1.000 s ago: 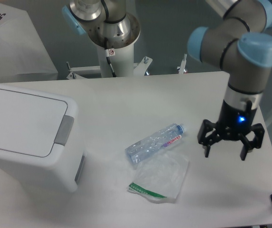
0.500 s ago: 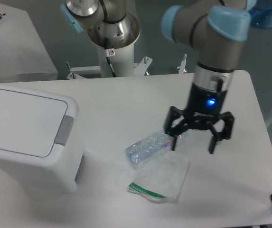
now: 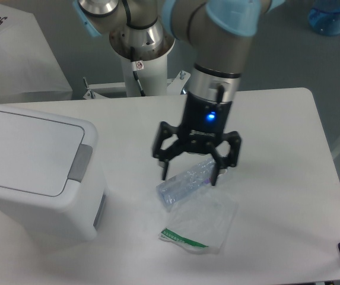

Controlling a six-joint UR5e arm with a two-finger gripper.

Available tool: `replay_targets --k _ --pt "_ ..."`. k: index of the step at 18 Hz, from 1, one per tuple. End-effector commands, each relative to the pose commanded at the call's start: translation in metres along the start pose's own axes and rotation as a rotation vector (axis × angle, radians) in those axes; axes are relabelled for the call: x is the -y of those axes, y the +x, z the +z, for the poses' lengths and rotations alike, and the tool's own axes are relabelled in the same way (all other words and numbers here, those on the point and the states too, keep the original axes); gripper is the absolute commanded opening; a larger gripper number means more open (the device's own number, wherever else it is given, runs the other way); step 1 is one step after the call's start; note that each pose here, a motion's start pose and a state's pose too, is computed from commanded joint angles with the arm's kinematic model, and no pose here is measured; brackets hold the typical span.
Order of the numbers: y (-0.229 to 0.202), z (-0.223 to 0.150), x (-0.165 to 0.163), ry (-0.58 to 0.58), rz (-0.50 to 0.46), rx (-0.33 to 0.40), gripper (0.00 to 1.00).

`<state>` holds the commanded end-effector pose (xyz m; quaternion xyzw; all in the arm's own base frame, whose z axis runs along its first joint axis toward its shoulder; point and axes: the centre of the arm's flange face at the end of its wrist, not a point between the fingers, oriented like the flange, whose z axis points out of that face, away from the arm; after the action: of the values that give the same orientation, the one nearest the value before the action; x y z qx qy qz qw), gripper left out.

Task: Open the trash can
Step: 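Move the open gripper across the table toward the white trash can lid, then press the gripper down on the lid edge to flip the lid open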

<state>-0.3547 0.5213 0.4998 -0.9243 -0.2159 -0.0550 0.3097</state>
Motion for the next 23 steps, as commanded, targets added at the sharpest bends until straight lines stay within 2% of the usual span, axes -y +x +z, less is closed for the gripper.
replay_targets --k 2,7,12,23 --pt "0.03 0.005 0.001 -0.007 0.003 -0.018 1.0" --pt "0.064 0.015 -0.008 -0.031 0.038 -0.046 1.0" --pt "0.076 0.026 -0.023 -0.063 0.052 -0.046 1.0" --pt "0.085 0.031 -0.03 -0.078 0.057 -0.055 1.0"
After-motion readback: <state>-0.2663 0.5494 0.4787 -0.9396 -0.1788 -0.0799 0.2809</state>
